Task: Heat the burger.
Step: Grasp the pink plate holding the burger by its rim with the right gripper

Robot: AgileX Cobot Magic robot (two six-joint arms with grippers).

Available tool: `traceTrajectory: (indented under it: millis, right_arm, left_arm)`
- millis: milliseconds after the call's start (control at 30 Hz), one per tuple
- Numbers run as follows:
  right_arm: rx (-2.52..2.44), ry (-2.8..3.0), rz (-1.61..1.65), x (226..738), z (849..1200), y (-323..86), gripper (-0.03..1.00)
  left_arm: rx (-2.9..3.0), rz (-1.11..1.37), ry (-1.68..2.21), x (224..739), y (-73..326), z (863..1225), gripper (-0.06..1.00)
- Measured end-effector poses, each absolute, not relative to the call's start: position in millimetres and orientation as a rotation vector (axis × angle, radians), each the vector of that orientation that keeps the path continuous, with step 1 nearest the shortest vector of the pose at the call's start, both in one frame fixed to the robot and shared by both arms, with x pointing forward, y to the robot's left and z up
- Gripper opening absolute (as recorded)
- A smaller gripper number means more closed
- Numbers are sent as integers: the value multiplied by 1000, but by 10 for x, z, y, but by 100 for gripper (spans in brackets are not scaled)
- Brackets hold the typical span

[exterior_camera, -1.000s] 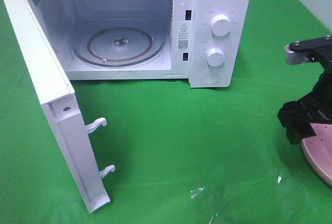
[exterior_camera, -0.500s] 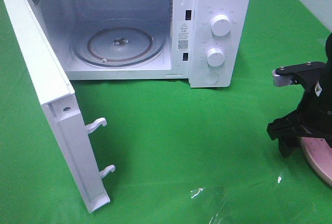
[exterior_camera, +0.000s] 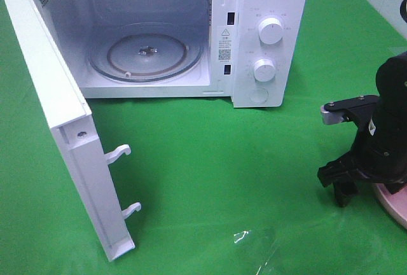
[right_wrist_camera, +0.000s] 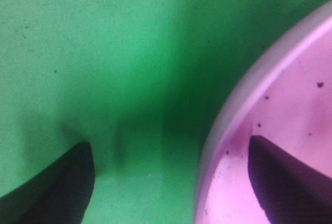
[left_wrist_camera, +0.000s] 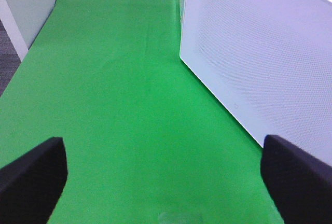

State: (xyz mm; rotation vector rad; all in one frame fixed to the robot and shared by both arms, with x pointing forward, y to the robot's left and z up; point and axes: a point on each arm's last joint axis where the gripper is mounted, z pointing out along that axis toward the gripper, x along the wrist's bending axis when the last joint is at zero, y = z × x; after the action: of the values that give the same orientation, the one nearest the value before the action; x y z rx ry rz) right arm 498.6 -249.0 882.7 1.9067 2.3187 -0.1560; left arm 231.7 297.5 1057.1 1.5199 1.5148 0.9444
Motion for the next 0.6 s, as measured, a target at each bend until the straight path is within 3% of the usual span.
traceTrajectory:
  millis: [267, 333, 367, 400, 433, 467, 500, 567, 600]
  right_arm:
    - [1883, 2309, -158, 5002, 8822, -2504, 70]
    - [1870, 2285, -172, 5014, 8827, -2526, 54]
    - [1870, 2285, -172, 5014, 8827, -2526, 54]
    - [1864, 2271, -189, 5016, 8830, -2542, 44]
    - [1864, 2271, -189, 5016, 8830, -2542, 44]
    - [1871, 2255, -200, 5015, 8832, -2552, 33]
    - [1871, 2255, -200, 5015, 8832, -2552, 33]
    - [1879, 2243, -202, 5016, 8833, -2556, 18]
    - [1879, 2243, -202, 5016, 8833, -2556, 18]
  left_arm:
    - [1520, 944, 1515, 2317, 2975, 10571, 93]
    - [1520, 944, 1515, 2317, 2975, 10571, 93]
    - [1520, 944, 1515, 2317, 2975, 10571, 93]
    - [1520, 944, 1515, 2317, 2975, 10571, 93]
    - [1520, 944, 1515, 2317, 2975, 10571, 93]
    - [1520, 944, 1515, 2317, 2975, 10571, 93]
    - [1520, 944, 1515, 2317, 2975, 10571, 93]
    - [1520, 944, 1515, 2317, 2975, 10571, 93]
    - [1520, 944, 1515, 2317, 2975, 10571, 93]
